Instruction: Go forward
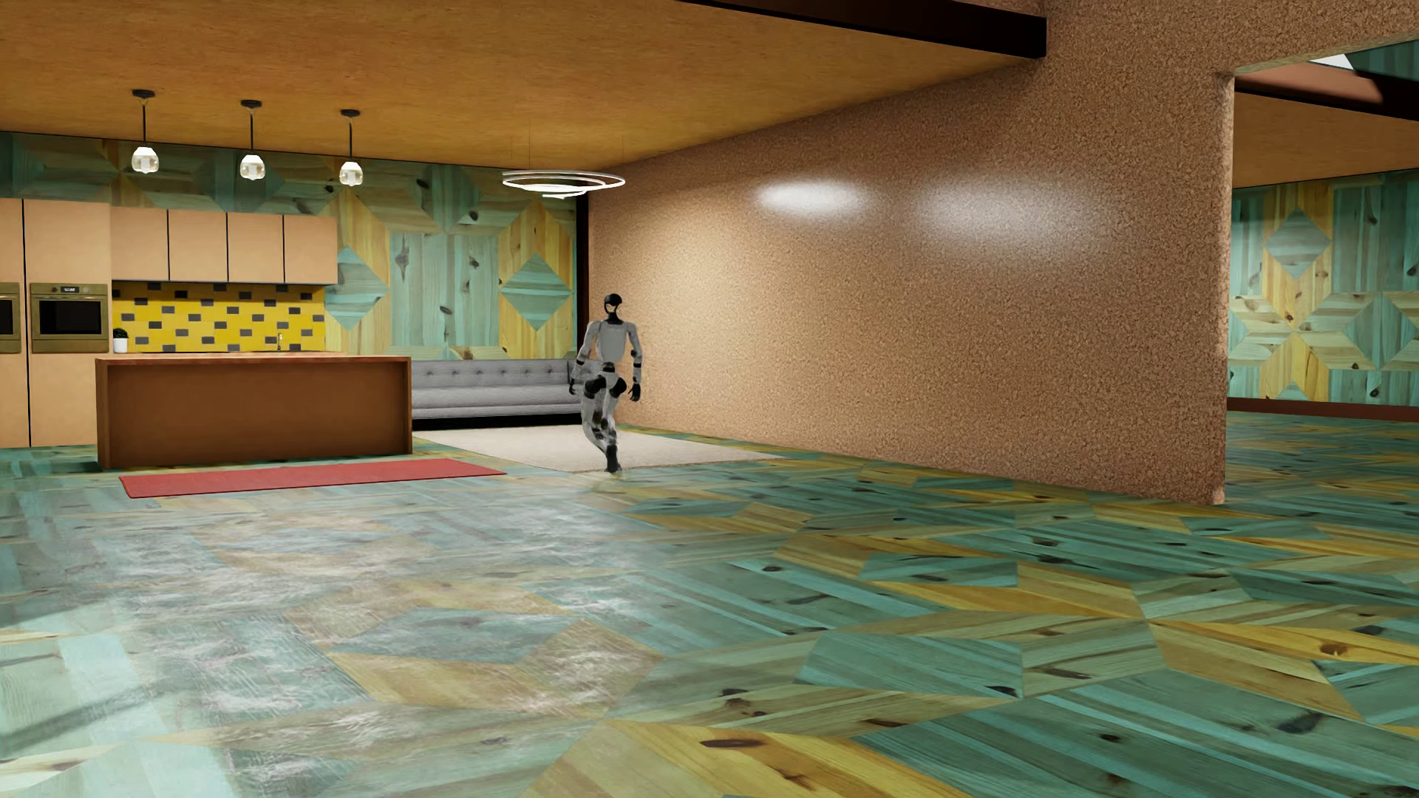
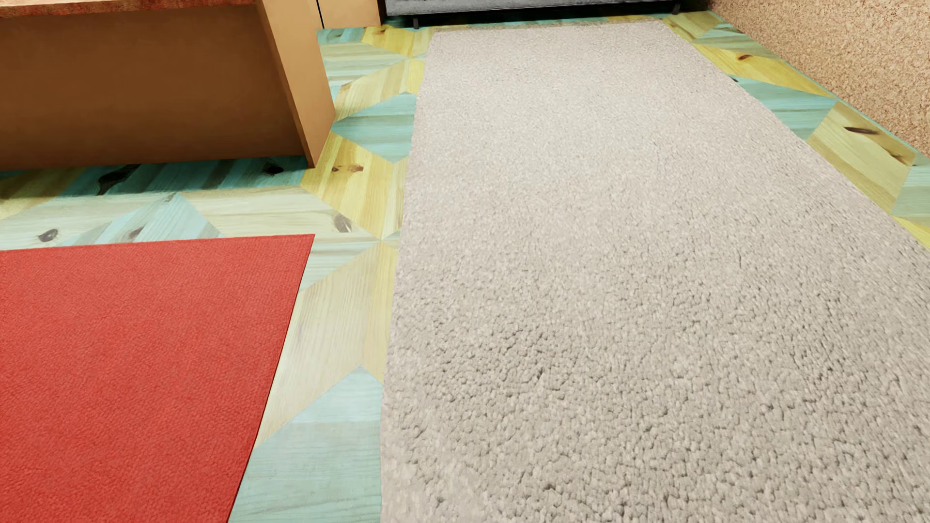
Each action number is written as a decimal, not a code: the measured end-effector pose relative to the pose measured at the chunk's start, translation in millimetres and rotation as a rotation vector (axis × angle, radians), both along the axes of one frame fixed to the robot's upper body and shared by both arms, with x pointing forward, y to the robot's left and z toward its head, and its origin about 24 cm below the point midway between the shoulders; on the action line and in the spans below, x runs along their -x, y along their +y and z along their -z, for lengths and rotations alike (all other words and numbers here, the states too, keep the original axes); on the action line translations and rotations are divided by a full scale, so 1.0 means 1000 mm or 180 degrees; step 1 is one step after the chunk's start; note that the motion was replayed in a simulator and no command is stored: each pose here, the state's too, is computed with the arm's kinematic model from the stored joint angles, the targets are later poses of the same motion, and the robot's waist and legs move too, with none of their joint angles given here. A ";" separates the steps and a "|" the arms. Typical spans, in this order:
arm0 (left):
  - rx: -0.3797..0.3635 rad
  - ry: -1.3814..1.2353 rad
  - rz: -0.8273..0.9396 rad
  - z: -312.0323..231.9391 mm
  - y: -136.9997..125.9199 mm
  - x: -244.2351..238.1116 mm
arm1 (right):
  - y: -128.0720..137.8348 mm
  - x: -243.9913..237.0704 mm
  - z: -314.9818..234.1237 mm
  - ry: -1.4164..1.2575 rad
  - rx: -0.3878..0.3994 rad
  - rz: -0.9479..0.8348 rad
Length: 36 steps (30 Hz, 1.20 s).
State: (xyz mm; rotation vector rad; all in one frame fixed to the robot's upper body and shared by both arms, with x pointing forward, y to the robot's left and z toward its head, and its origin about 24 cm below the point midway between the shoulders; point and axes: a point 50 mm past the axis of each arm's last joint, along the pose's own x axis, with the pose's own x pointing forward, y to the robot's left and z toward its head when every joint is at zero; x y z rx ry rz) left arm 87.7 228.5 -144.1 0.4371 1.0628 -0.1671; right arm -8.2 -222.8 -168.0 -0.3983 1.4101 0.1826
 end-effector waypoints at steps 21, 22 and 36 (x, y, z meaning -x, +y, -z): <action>0.0025 0.0433 -0.0006 0.012 -0.006 0.044 | -0.014 -0.035 -0.003 -0.0297 0.0113 0.0235; -0.0007 0.0276 -0.0010 0.008 -0.002 0.026 | -0.012 -0.030 -0.003 -0.0290 0.0089 0.0233; 0.0115 0.0140 -0.0140 0.007 -0.012 0.016 | 0.000 -0.020 -0.001 -0.0206 -0.0009 0.0126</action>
